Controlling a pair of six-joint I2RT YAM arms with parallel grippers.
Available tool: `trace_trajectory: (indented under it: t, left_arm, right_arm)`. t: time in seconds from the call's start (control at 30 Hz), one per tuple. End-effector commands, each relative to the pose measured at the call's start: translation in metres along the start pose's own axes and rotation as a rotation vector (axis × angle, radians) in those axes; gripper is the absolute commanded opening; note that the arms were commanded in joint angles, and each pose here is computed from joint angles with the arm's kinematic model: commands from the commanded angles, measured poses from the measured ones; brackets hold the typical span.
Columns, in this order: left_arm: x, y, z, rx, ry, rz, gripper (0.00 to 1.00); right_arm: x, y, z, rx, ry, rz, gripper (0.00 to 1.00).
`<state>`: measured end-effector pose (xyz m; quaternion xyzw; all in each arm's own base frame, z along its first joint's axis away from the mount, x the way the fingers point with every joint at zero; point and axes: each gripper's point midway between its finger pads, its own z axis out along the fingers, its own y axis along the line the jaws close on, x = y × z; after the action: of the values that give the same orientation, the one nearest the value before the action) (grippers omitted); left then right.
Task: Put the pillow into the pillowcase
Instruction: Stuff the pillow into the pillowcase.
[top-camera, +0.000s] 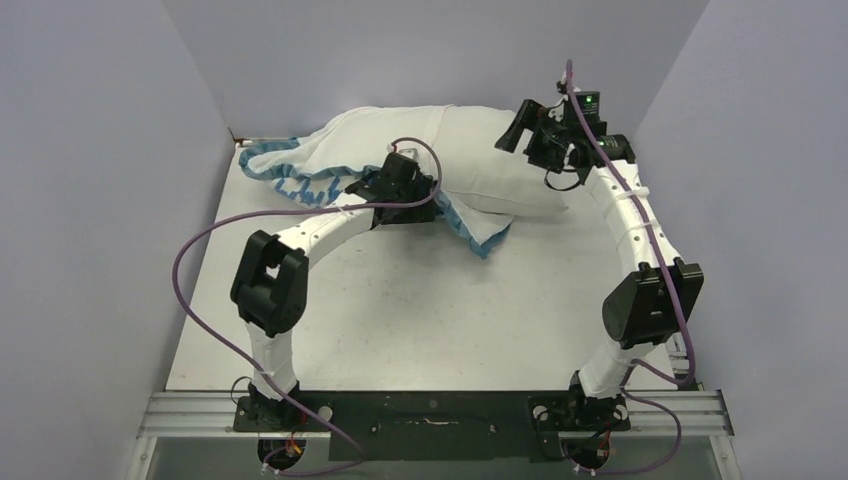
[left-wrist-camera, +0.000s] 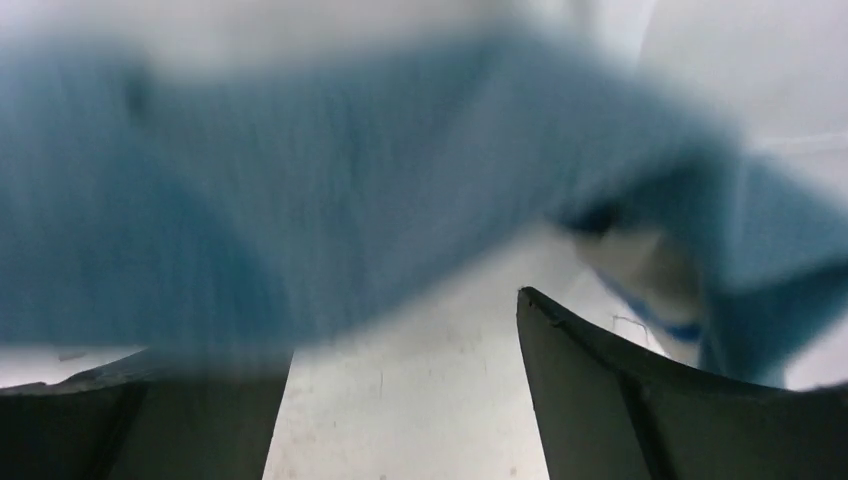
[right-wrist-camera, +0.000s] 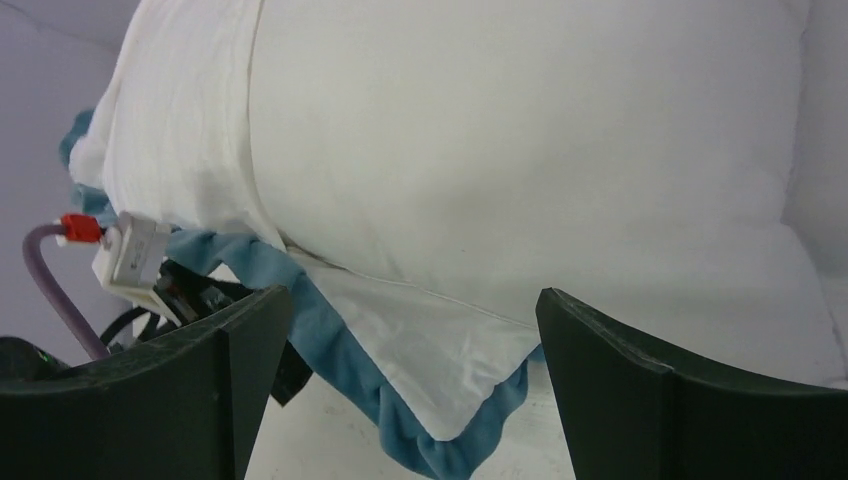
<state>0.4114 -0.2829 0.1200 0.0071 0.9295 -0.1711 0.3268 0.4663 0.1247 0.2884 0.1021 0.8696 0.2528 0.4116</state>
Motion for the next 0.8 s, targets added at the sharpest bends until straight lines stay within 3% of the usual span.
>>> trace_trajectory:
  t: [0.0, 0.17, 0.3, 0.43, 0.6, 0.77]
  left_arm:
    - [-0.065, -0.014, -0.003, -0.002, -0.171, 0.011, 0.77]
    - [-0.084, -0.025, -0.036, -0.002, -0.195, 0.045, 0.80]
    - [-0.099, -0.033, -0.075, 0.007, -0.276, 0.057, 0.80]
    - [-0.115, -0.035, -0.087, 0.005, -0.337, 0.065, 0.81]
    - [-0.125, -0.040, -0.075, -0.012, -0.317, 0.110, 0.81]
    - [-0.112, -0.029, -0.032, -0.060, -0.238, 0.115, 0.86]
  right_arm:
    - [0.029, 0.000, 0.009, 0.004, 0.087, -0.050, 0.90]
    - [0.036, -0.005, 0.004, 0.021, 0.109, -0.079, 0.90]
    - [0.045, -0.009, 0.003, 0.022, 0.125, -0.082, 0.90]
    - [0.052, -0.009, 0.007, 0.005, 0.147, -0.075, 0.90]
    - [0.054, -0.007, 0.010, -0.005, 0.159, -0.076, 0.90]
    - [0.056, -0.012, 0.013, 0.010, 0.170, -0.076, 0.90]
